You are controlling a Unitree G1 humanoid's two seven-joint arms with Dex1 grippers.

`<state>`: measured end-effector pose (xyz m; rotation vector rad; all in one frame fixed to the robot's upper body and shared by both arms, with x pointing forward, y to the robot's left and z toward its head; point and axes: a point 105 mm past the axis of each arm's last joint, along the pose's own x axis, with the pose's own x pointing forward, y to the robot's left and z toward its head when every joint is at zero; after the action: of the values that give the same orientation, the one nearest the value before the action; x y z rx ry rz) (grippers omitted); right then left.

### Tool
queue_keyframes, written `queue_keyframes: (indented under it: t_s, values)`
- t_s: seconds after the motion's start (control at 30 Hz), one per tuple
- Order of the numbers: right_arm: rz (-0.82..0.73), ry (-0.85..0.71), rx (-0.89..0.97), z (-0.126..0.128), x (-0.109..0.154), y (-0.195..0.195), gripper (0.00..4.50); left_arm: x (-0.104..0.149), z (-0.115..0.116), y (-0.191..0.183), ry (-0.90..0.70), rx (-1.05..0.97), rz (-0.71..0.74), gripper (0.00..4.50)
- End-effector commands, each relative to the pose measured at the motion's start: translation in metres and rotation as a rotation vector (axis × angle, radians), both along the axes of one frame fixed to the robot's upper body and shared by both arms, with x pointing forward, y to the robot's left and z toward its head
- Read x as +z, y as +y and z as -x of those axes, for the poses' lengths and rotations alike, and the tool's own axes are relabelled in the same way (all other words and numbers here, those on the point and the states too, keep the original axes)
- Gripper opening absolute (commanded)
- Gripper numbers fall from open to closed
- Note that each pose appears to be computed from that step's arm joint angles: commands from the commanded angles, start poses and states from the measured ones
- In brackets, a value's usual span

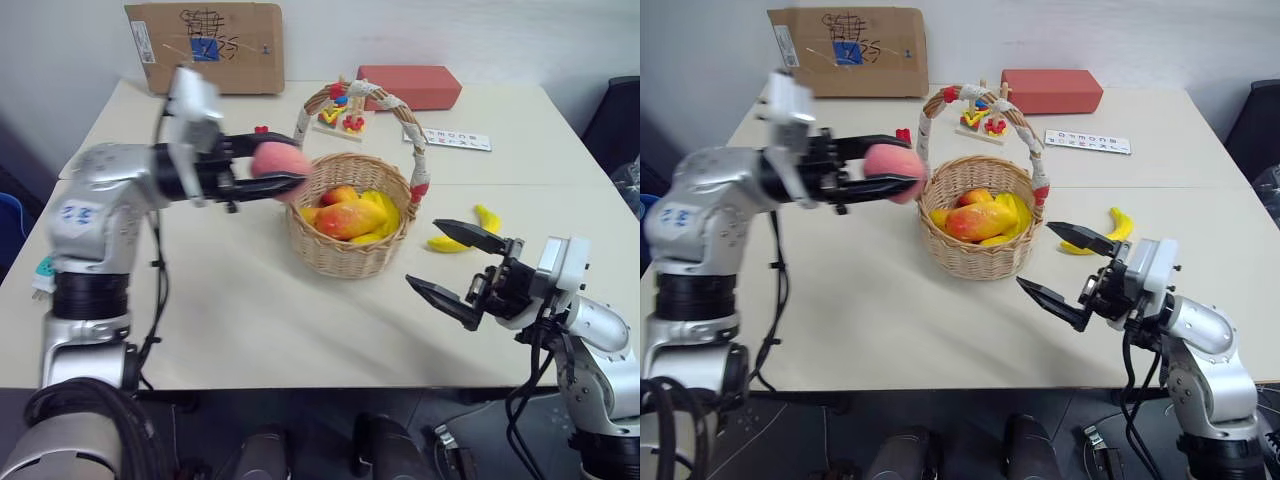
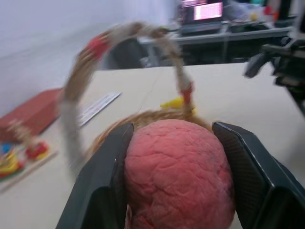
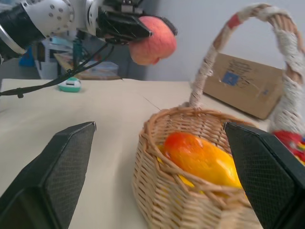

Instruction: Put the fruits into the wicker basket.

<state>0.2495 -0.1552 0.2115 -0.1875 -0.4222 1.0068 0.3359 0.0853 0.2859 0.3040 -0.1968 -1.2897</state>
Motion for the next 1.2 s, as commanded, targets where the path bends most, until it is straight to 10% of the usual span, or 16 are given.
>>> queue_keyframes:
  t_s: [0.03,0.13,0.33,0.93,1.2]
  values:
    - [0.003,-0.064,-0.016,0.009,0.015,0.001,4.50,-0.011,-0.022,-0.014,-0.014,0.133,-0.071,2.31]
    - [-0.006,-0.063,-0.036,0.013,0.015,0.003,4.50,-0.017,-0.031,-0.021,-0.077,0.167,-0.078,2.31]
    - [-0.004,-0.043,-0.105,0.019,0.010,-0.007,4.50,-0.006,-0.028,0.002,-0.211,0.172,0.007,4.46]
    - [0.260,0.209,-0.749,0.091,-0.087,-0.202,4.50,-0.071,0.071,0.141,0.031,0.059,-0.220,4.46]
    - [0.517,0.257,-0.573,0.003,-0.060,-0.184,4.50,-0.078,0.089,0.139,0.119,0.068,-0.140,4.46]
